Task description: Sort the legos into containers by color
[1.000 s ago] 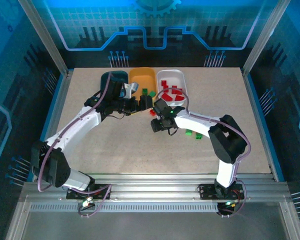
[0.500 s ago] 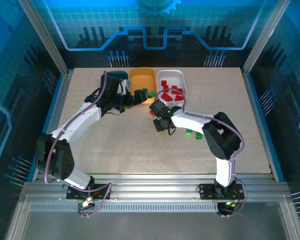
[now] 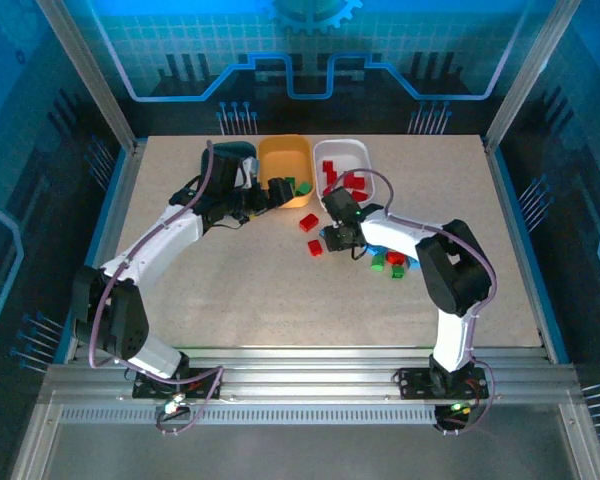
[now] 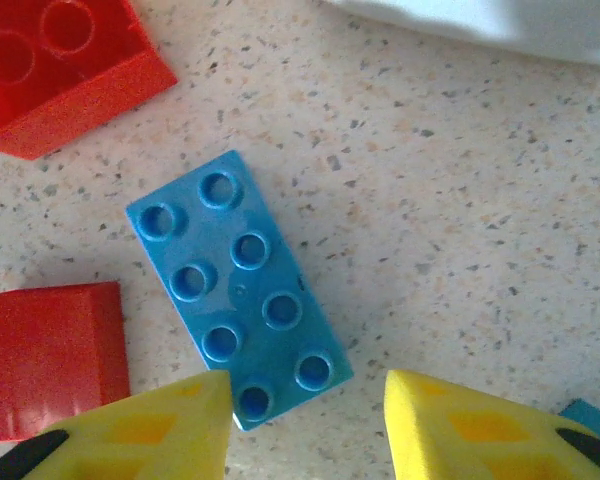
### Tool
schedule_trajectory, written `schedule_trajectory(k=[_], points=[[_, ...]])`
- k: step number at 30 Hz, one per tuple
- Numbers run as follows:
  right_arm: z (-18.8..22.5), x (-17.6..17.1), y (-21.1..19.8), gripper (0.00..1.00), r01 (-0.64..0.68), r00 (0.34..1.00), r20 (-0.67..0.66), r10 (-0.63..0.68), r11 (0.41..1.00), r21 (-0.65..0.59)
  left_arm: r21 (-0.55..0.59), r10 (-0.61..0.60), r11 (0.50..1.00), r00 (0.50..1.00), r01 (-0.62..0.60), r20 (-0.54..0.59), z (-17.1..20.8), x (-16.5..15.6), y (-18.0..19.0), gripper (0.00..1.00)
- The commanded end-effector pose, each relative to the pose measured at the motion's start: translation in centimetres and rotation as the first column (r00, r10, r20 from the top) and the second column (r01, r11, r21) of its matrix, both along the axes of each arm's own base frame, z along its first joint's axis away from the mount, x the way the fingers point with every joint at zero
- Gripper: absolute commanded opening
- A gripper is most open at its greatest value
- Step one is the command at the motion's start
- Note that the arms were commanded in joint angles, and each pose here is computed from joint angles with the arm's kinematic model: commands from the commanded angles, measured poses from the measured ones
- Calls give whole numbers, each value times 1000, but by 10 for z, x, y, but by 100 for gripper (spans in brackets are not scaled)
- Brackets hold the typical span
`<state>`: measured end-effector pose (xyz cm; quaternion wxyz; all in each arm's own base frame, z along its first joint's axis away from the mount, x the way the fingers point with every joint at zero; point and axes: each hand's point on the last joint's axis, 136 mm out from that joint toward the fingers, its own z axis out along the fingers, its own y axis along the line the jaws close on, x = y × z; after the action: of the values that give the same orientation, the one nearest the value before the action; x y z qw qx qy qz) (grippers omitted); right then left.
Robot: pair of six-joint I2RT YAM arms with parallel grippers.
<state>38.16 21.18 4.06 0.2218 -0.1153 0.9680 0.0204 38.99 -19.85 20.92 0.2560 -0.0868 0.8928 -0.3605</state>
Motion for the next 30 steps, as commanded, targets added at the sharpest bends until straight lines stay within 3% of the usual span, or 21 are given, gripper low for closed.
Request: schedule_trajectory(k=[1,6,14,18,24,30], points=[[22,-3,15,47,-56,998,36,54,997,43,-8,14,1000,1000,-14,7,0,5,0,99],[17,7,21,60,-96,994,44,97,995,-11,-10,11,1000,1000,-11,3,0,5,-1,99],[-15,25,12,61,-92,996,-7,92,992,-81,-16,12,1000,1000,-12,8,2,5,0,99],[-25,30,4,56,-79,997,-31,77,992,-93,-16,14,1000,1000,-14,4,1,5,0,99],[-6,27,7,31,-76,997,9,77,996,-55,-17,27,999,1000,-27,10,4,8,5,99],[48,16,29,27,-103,989,106,101,995,17,-20,57,998,998,-57,10,5,12,16,99]])
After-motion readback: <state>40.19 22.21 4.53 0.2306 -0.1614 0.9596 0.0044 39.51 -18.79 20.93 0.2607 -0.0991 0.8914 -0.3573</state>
